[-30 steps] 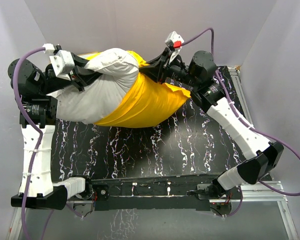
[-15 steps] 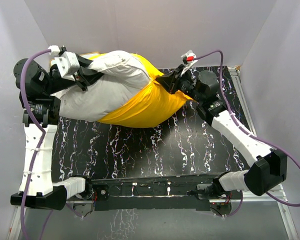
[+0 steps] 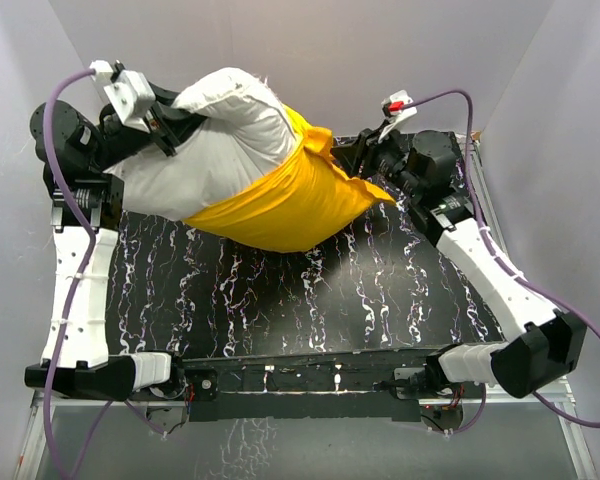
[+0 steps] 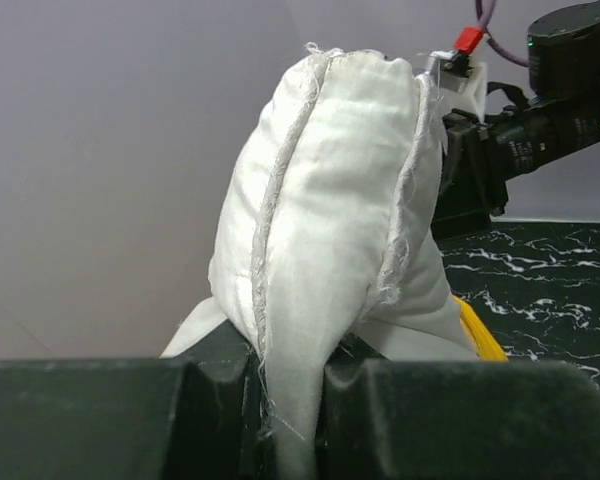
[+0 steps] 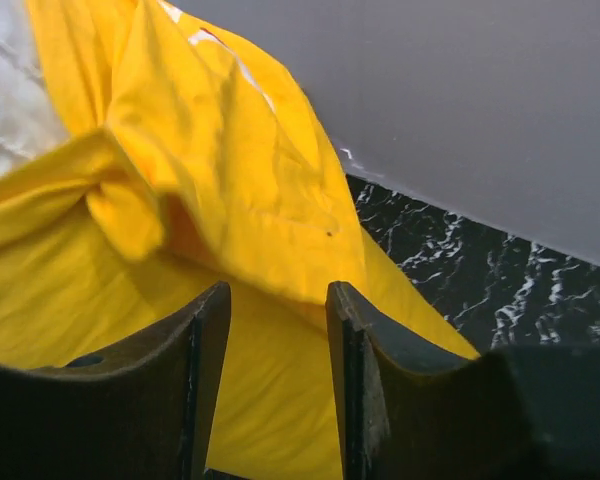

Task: Remove the pillowcase from the pillow
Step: Remove the pillow from the pillowcase.

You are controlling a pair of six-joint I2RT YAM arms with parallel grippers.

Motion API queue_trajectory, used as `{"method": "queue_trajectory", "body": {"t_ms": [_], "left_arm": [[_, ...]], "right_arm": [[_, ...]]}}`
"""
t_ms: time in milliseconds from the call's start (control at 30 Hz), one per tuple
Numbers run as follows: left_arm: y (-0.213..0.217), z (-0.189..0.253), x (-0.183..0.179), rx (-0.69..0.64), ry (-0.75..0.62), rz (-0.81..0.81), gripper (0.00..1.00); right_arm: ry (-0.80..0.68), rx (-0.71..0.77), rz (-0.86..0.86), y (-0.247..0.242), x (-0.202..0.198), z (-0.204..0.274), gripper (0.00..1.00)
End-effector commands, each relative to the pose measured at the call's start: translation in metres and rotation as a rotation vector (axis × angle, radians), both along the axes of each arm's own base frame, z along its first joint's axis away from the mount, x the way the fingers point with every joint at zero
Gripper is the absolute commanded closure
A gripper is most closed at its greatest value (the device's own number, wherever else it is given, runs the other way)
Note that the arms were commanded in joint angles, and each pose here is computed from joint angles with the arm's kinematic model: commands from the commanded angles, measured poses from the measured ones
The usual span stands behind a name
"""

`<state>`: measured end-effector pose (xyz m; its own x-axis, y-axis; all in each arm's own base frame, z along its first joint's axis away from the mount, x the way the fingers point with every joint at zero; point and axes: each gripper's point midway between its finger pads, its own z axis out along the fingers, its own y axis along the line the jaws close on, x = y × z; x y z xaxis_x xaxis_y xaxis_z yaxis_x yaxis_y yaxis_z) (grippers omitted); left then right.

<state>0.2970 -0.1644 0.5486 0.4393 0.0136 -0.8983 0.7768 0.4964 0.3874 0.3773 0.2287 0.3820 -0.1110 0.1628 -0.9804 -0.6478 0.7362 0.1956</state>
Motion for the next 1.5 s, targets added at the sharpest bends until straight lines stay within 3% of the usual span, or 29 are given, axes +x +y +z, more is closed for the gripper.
{"method": "queue_trajectory", "body": {"t_ms": [0,100,200,400,633,767,867,900,967,1033,1100,1167,1200,1267,1300,1367,1467], "left_arm": [[0.005,0.093,-0.052,-0.079,-0.293,-0.020,1.00],[-0.002,0.088,-0.049,-0.076,-0.217,-0.091,1.00],[-0.008,0.077,-0.052,-0.052,-0.164,-0.150,1.00],[-0.015,0.062,-0.055,-0.031,-0.075,-0.219,1.00],[-0.019,0.066,-0.053,-0.027,-0.089,-0.245,1.00],[-0.023,0.075,-0.057,-0.030,-0.115,-0.265,1.00],[-0.029,0.081,-0.052,-0.033,-0.118,-0.286,1.00],[-0.030,0.084,-0.052,-0.037,-0.125,-0.287,1.00],[-0.030,0.090,-0.052,-0.044,-0.135,-0.283,1.00],[-0.029,0.095,-0.051,-0.060,-0.131,-0.268,0.96],[-0.028,0.094,-0.045,-0.082,-0.088,-0.242,0.49],[-0.026,0.086,-0.032,-0.105,0.009,-0.198,0.12],[-0.024,0.078,-0.023,-0.112,0.063,-0.171,0.04],[-0.021,0.049,-0.005,-0.099,0.162,-0.108,0.03],[-0.019,0.035,-0.001,-0.087,0.198,-0.083,0.03],[-0.014,0.015,0.003,-0.075,0.230,-0.036,0.03],[-0.009,0.001,-0.003,-0.066,0.253,0.000,0.03]], "right_arm": [[-0.267,-0.048,0.017,-0.002,-0.038,0.098,0.44],[-0.445,-0.037,0.216,0.036,-0.087,0.159,0.24],[-0.533,-0.027,0.356,0.067,-0.116,0.189,0.02],[-0.555,-0.090,0.518,0.120,-0.126,0.189,0.02],[-0.400,-0.243,0.737,0.181,-0.132,0.119,0.02],[-0.307,-0.391,0.685,0.209,-0.117,0.057,0.02],[-0.269,-0.424,0.588,0.216,-0.093,0.029,0.02],[-0.271,-0.434,0.561,0.217,-0.086,0.022,0.03],[-0.293,-0.445,0.513,0.214,-0.076,0.017,0.19],[-0.268,-0.434,0.423,0.203,-0.052,0.013,0.54],[-0.186,-0.356,0.337,0.177,-0.017,0.016,0.89],[-0.101,-0.233,0.270,0.133,0.018,0.023,0.92],[-0.114,-0.158,0.294,0.121,0.012,0.038,0.92],[-0.163,-0.062,0.299,0.091,0.005,0.036,0.92],[-0.268,0.001,0.284,0.077,-0.004,0.061,0.92],[-0.332,0.049,0.267,0.051,-0.019,0.078,0.92],[-0.322,0.053,0.245,0.020,-0.015,0.078,0.92]]}}
